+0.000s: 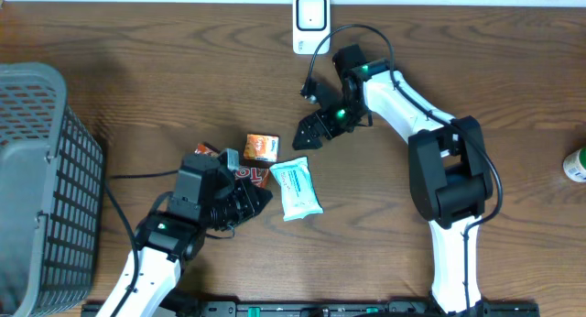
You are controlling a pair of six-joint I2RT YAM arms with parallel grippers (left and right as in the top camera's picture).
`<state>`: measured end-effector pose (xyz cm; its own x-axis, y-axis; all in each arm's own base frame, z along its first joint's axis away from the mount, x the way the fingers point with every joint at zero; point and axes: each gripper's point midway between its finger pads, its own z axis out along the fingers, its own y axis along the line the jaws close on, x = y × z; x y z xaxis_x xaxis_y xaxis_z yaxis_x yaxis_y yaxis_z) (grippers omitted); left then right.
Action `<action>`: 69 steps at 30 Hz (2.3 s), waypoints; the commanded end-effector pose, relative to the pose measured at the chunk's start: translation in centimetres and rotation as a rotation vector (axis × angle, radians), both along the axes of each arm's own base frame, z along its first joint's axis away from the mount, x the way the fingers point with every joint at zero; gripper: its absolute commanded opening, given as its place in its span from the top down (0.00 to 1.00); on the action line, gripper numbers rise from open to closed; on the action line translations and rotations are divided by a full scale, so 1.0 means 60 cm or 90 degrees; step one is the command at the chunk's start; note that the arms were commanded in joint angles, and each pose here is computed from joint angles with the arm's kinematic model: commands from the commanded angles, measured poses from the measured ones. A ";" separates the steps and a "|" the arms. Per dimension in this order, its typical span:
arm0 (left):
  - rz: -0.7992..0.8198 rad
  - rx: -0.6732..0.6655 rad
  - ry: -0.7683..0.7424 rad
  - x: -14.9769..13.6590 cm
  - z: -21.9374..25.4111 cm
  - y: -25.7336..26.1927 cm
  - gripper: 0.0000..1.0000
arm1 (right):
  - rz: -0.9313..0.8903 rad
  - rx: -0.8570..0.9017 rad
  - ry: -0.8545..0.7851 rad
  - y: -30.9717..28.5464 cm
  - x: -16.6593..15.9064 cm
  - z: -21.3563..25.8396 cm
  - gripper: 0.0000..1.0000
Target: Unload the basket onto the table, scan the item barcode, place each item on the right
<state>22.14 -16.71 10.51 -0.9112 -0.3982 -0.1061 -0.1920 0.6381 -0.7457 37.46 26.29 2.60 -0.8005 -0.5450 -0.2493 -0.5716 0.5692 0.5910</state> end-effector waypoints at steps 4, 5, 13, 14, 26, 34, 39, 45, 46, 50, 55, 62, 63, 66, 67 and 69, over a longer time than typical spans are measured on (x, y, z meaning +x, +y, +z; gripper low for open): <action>0.055 0.023 0.053 -0.005 -0.034 0.006 0.93 | 0.056 0.066 0.096 0.019 -0.054 -0.067 0.01; 0.059 0.024 0.057 -0.003 -0.039 0.004 0.93 | 0.059 0.063 0.105 0.018 -0.060 -0.073 0.01; 0.035 0.011 0.073 0.019 -0.079 -0.043 0.93 | 0.110 0.011 0.135 0.007 -0.101 -0.098 0.05; 0.032 0.014 0.077 0.020 -0.086 -0.046 0.93 | 0.113 0.000 0.135 0.004 -0.103 -0.101 0.06; 0.023 0.045 0.170 -0.002 -0.154 -0.046 0.93 | 0.157 -0.086 0.139 -0.045 -0.142 -0.149 0.39; 0.039 0.061 0.153 0.009 -0.156 -0.039 0.93 | 0.160 -0.098 0.153 -0.055 -0.159 -0.161 0.99; 0.047 0.070 0.148 0.012 -0.159 -0.035 0.93 | 0.158 -0.076 0.165 -0.044 -0.165 -0.153 0.99; 0.047 0.071 0.148 0.012 -0.159 -0.035 0.93 | 0.110 -0.058 0.184 -0.030 -0.141 -0.126 0.99; 0.047 0.071 0.148 0.012 -0.158 -0.035 0.93 | 0.102 -0.056 0.183 -0.030 -0.133 -0.118 0.98; 0.047 0.070 0.148 0.012 -0.158 -0.035 0.89 | 0.088 -0.047 0.162 -0.033 -0.103 -0.079 0.98; 0.048 0.068 0.143 0.015 -0.157 -0.036 0.76 | 0.069 -0.026 0.101 -0.038 -0.069 -0.015 0.98; 0.048 0.050 0.109 0.033 -0.144 -0.044 0.62 | -0.008 -0.158 0.010 -0.085 -0.027 0.031 0.98; 0.048 0.049 0.107 0.034 -0.143 -0.045 0.62 | -0.025 -0.192 -0.007 -0.098 -0.018 0.035 0.98; 0.053 0.051 0.100 0.038 -0.143 -0.043 0.61 | -0.062 -0.289 -0.082 -0.143 0.007 0.064 0.98; 0.053 0.050 0.099 0.039 -0.142 -0.043 0.61 | -0.083 -0.324 -0.101 -0.159 0.015 0.073 0.98; 0.052 0.048 0.093 0.042 -0.140 -0.045 0.61 | -0.139 -0.403 -0.144 -0.199 0.031 0.096 0.98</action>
